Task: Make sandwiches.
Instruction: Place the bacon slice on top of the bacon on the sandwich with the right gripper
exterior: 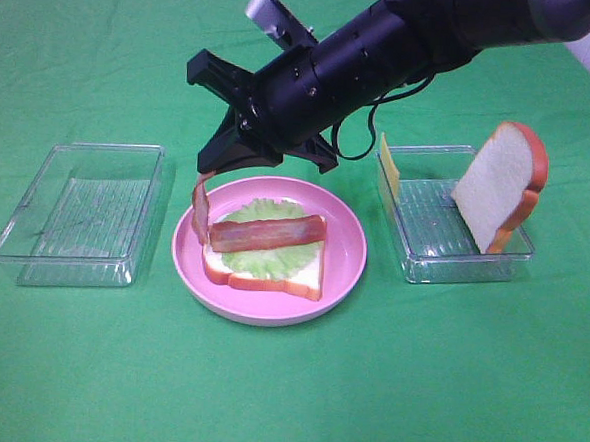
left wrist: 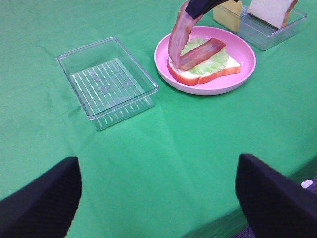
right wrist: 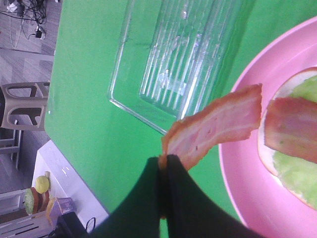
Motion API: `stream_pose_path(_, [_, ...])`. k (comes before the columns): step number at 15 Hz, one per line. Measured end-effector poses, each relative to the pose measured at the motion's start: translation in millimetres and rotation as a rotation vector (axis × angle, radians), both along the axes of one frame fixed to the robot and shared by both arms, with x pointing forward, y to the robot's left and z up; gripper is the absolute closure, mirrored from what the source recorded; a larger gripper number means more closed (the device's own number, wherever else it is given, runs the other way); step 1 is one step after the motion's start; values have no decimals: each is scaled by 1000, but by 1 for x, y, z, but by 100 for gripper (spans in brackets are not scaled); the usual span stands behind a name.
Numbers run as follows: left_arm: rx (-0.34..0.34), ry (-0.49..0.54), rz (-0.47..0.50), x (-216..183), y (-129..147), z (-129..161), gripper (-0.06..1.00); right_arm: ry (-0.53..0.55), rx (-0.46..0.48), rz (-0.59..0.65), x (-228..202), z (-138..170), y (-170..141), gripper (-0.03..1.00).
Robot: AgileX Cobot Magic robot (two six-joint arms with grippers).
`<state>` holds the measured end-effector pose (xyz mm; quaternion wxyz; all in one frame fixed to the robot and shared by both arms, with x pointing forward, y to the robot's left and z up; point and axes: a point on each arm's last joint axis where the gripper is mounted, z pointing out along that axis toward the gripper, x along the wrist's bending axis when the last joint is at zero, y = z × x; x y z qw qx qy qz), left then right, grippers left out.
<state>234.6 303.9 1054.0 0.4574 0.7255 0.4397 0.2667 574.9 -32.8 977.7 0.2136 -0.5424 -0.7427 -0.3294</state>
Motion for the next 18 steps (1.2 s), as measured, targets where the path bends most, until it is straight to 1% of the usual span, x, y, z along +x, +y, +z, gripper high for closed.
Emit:
stream_pose_path(1, [0, 0, 0, 0, 0, 0, 14, 0, 0, 0, 0, 0, 0, 97])
stream_pose_path(3, [0, 0, 0, 0, 0, 0, 14, 20, -81, -37, 3, -8, -7, 97])
stream_pose_path(5, [0, 0, 0, 0, 0, 0, 14, 26, -291, -95, 4, -15, -24, 97])
stream_pose_path(6, [0, 0, 0, 0, 0, 0, 14, 35, -375, -114, 4, -19, -31, 97])
stream_pose_path(7, [0, 0, 0, 0, 0, 0, 14, 35, -375, -114, 4, -19, -31, 97])
stream_pose_path(8, [0, 0, 0, 0, 0, 0, 14, 32, -443, -125, 4, -22, -37, 97])
stream_pose_path(9, [0, 0, 0, 0, 0, 0, 14, 34, -489, -141, 5, -23, -41, 97])
stream_pose_path(10, [0, 0, 0, 0, 0, 0, 14, 36, -499, -140, 4, -23, -42, 97])
stream_pose_path(11, [0, 0, 0, 0, 0, 0, 14, 37, -502, -140, 4, -23, -42, 92])
stream_pose_path(12, [0, 0, 0, 0, 0, 0, 14, 37, -502, -140, 4, -23, -42, 92])
stream_pose_path(13, [0, 0, 0, 0, 0, 0, 14, 36, -504, -140, 4, -23, -42, 77])
stream_pose_path(14, [0, 0, 0, 0, 0, 0, 14, 35, -505, -139, 5, -23, -42, 58])
stream_pose_path(15, [0, 0, 0, 0, 0, 0, 14, 38, -506, -137, 4, -23, -42, 44])
stream_pose_path(16, [0, 0, 0, 0, 0, 0, 14, 45, -522, -120, 2, -18, -44, 34])
stream_pose_path(17, [0, 0, 0, 0, 0, 0, 14, 36, -558, -91, 4, -10, -45, 29])
stream_pose_path(18, [0, 0, 0, 0, 0, 0, 14, 14, -601, -65, 7, 1, -47, 28])
